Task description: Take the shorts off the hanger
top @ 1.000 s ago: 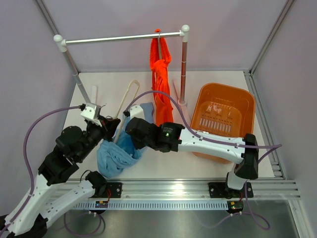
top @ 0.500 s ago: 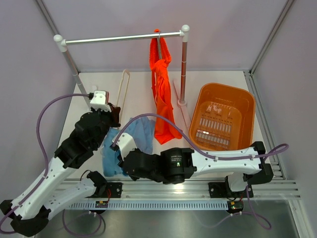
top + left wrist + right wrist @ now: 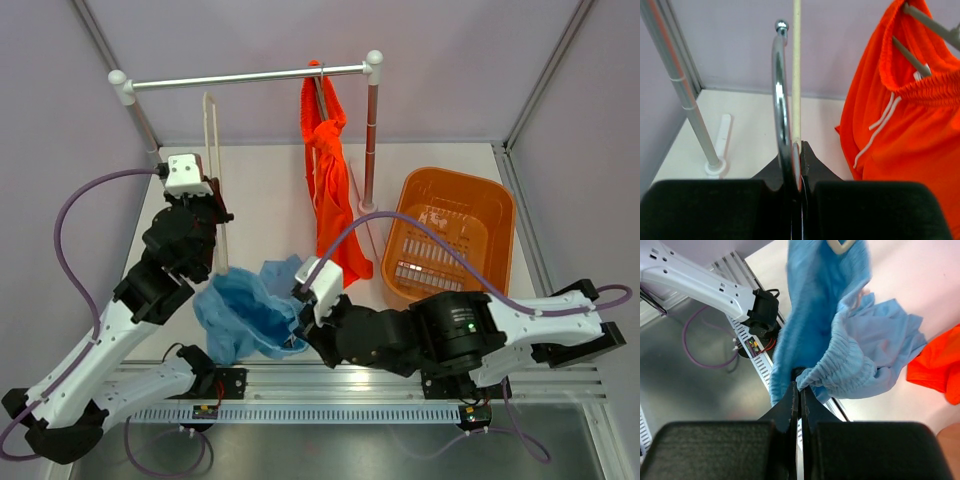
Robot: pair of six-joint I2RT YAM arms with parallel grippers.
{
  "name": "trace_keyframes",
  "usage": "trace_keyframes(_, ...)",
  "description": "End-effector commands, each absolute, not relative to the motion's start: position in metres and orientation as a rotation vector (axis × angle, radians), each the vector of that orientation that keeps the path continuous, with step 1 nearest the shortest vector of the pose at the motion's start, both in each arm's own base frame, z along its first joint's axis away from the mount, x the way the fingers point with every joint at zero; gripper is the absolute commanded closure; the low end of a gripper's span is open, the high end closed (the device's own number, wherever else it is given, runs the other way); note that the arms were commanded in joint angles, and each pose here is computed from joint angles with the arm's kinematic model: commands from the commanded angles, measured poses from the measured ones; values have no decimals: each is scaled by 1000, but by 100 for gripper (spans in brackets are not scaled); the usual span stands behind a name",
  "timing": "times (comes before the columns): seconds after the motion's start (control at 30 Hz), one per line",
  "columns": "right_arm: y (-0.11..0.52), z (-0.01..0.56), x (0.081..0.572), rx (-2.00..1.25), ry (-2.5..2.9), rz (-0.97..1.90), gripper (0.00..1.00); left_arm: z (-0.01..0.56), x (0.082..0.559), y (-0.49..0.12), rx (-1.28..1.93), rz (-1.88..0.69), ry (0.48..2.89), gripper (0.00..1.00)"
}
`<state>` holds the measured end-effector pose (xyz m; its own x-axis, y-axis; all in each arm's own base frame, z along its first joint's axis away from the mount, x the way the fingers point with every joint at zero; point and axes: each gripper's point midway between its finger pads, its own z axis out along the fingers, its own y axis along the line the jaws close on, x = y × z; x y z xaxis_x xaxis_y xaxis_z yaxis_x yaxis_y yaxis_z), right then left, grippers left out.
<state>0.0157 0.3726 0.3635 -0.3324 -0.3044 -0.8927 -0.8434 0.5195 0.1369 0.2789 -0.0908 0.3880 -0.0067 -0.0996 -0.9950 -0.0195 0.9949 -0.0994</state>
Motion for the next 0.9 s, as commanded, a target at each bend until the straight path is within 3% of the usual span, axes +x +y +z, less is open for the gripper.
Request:
trace_keyframes(0.0,348,377,20,-887,1879,771,100,437,281,-71,-237,-40,1398,100)
trace_keyframes(0.17,320,392,42,-794,1881,671,100,427,285,-84,-190,-75,1446,100)
trace_keyframes(0.37,286,451,89,-555,1776,554,100,406,276,-113,-40,-196,1596,100)
trace_keyframes(0.67,222,529,226,-150,1629,283,100,367,249,-136,122,-343,1747,100)
trace_keyframes(0.87,145,610,239,111,1441,123,100,345,226,-116,156,-318,1748,100)
